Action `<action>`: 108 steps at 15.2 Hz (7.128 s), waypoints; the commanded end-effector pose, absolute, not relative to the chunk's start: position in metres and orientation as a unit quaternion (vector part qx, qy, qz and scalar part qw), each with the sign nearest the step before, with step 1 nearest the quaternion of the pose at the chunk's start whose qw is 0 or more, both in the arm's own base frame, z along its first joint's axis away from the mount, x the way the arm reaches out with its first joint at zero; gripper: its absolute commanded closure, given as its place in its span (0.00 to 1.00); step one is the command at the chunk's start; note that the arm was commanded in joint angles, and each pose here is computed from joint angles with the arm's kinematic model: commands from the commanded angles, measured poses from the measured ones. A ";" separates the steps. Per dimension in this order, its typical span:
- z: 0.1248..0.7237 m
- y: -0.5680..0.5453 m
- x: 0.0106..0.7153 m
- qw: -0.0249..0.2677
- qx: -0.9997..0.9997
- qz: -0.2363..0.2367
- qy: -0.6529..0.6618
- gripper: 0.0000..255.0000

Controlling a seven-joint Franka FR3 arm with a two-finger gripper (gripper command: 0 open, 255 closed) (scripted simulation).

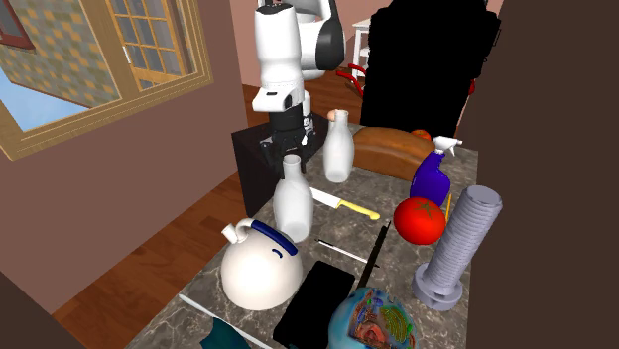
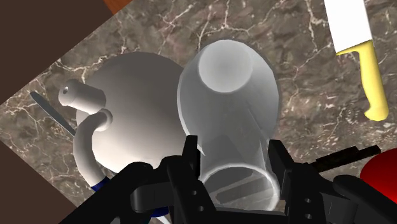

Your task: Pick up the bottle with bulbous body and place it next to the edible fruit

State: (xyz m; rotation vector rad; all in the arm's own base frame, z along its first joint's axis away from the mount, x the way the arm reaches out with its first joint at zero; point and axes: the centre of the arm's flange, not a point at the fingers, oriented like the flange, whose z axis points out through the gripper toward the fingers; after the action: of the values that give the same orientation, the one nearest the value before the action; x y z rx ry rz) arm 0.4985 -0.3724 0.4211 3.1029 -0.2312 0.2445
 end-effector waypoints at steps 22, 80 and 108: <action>0.537 -0.372 0.498 0.010 0.994 0.078 -0.074 1.00; 0.591 0.202 0.655 0.010 0.994 0.078 -0.074 1.00; 0.443 0.202 0.655 0.010 0.994 0.078 -0.074 1.00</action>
State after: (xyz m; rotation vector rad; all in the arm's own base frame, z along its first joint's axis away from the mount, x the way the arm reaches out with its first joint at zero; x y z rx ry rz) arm 0.6566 0.2027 0.4482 3.1039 -0.2310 0.2435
